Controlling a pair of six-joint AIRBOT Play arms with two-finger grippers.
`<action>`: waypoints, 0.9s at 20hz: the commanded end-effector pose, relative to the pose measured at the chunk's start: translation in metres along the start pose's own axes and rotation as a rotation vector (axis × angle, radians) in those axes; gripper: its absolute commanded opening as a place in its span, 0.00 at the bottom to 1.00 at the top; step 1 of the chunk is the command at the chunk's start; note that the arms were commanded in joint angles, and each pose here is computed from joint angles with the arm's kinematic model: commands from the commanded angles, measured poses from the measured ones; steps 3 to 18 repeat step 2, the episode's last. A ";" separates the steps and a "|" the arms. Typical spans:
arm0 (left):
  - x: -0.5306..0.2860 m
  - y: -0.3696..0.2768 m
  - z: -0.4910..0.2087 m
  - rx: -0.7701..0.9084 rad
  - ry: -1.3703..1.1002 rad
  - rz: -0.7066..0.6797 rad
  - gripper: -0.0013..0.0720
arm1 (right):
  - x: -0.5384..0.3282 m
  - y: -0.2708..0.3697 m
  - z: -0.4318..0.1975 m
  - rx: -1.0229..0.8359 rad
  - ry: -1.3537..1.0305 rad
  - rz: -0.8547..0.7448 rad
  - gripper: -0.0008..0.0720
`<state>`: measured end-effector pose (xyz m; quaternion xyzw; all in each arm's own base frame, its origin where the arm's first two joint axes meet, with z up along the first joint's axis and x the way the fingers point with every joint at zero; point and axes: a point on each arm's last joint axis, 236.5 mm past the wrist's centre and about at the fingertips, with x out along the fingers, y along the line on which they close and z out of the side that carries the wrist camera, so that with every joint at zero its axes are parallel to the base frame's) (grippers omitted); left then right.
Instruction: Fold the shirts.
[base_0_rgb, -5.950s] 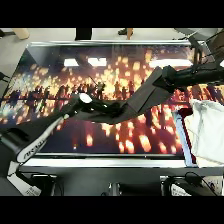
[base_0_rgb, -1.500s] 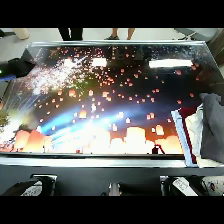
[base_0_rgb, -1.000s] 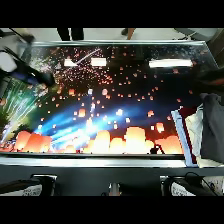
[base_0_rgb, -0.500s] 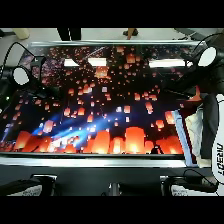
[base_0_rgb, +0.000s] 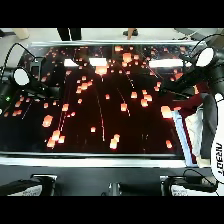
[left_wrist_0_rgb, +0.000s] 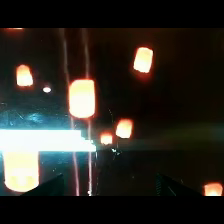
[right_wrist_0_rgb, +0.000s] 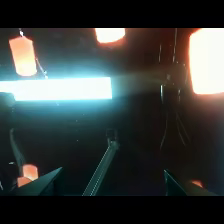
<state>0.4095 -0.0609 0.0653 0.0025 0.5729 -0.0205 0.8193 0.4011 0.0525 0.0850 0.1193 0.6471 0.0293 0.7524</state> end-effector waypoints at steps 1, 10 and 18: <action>0.000 0.000 0.000 0.000 0.000 0.000 0.91 | 0.000 0.001 0.000 -0.002 0.000 0.001 0.94; 0.000 0.000 0.000 0.000 0.000 0.000 0.91 | 0.000 0.001 0.000 -0.002 0.000 0.001 0.94; 0.000 0.000 0.000 0.000 0.000 0.000 0.91 | 0.000 0.001 0.000 -0.002 0.000 0.001 0.94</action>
